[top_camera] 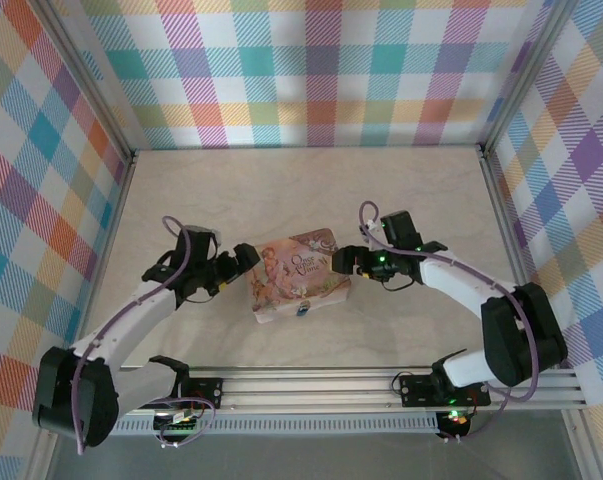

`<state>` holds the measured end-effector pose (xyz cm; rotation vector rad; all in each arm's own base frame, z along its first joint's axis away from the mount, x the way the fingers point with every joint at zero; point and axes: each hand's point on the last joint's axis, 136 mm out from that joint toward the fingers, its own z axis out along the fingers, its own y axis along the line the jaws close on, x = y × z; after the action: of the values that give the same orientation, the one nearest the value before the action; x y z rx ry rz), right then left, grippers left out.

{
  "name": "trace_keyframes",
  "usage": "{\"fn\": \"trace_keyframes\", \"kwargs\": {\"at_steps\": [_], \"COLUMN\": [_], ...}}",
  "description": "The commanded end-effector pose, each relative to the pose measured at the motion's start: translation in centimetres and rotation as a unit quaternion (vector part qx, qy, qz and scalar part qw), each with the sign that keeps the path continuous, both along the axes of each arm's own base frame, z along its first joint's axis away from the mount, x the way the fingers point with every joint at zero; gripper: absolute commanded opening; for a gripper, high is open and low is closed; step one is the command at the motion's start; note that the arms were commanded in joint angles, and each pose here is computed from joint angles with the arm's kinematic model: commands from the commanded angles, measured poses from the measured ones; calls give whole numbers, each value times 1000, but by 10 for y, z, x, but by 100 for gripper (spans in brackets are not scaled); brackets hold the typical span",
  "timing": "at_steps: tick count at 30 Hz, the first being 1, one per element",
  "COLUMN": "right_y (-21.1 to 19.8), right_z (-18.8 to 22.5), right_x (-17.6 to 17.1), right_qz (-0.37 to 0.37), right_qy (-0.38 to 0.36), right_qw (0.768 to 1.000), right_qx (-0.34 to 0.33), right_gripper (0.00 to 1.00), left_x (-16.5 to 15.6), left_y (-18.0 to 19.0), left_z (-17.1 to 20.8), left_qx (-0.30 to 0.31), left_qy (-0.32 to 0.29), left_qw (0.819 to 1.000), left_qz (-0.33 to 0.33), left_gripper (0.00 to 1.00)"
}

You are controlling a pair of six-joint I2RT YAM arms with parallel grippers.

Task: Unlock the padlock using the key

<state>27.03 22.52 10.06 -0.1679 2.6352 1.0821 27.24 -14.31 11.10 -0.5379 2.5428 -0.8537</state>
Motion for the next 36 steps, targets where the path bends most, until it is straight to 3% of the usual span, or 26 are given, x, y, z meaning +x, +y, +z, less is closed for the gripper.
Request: {"fn": "trace_keyframes", "kwargs": {"at_steps": [1, 14, 23, 36], "right_y": [16, 34, 40, 43], "right_z": [13, 17, 18, 16], "right_x": [0, 13, 35, 88], "right_qz": [21, 24, 12, -23], "right_qy": [6, 25, 13, -22], "right_qw": [999, 998, 999, 999], "right_qx": [30, 50, 48, 15], "right_gripper": [100, 98, 94, 96], "left_x": [5, 36, 90, 167], "left_y": [-22, -54, -66, -85], "left_z": [7, 7, 11, -13], "left_qx": [-42, -79, -47, 0], "left_qy": [-8, -12, -40, -39], "left_qw": [999, 995, 996, 997], "left_qz": [-22, -54, -61, -73], "left_gripper": [100, 100, 100, 100]}}
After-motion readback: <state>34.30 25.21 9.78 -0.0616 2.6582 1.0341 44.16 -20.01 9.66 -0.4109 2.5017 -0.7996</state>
